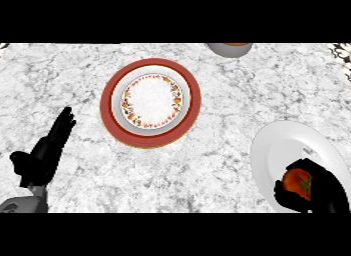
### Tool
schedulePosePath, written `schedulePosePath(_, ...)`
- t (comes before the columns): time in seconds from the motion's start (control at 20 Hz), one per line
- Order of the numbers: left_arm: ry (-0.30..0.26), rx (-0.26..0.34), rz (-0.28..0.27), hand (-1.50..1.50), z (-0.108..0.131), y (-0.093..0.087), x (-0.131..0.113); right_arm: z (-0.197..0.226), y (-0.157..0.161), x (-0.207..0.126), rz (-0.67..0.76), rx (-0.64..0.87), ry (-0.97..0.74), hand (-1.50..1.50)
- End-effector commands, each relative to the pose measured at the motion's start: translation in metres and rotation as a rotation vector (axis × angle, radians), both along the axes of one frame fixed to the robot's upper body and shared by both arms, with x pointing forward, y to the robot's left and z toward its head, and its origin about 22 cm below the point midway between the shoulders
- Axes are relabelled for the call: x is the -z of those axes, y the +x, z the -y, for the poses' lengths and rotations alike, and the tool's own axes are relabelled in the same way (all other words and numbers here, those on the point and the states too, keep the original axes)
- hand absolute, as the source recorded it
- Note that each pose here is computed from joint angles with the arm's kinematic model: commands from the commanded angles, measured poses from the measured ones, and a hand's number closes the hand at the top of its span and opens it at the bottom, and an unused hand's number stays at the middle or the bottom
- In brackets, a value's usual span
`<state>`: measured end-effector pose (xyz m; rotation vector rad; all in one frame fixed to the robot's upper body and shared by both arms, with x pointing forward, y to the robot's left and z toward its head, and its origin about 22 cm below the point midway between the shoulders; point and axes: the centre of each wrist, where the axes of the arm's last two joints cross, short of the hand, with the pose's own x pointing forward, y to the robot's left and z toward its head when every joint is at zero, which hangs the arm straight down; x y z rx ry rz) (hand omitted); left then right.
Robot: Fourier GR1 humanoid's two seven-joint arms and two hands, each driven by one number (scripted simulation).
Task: Pick the tomato from the plate and place it in the plate
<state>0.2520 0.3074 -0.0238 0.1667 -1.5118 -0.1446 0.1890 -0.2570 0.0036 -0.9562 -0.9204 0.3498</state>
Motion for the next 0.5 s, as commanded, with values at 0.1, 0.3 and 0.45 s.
schedulePosePath(0.1, -0.002, -0.012, -0.008, 0.0, 0.002, -0.006, 0.008, -0.071, -0.034, -0.031, 0.115, -0.015, -0.155, 1.5)
schedulePosePath(0.3, -0.01, -0.017, 0.015, 0.0, 0.007, 0.001, -0.004, -0.116, -0.059, -0.051, 0.144, -0.024, -0.235, 1.5)
schedulePosePath(0.45, -0.006, -0.019, -0.018, 0.0, -0.006, -0.01, 0.012, -0.138, -0.073, -0.08, 0.233, -0.017, -0.283, 1.5)
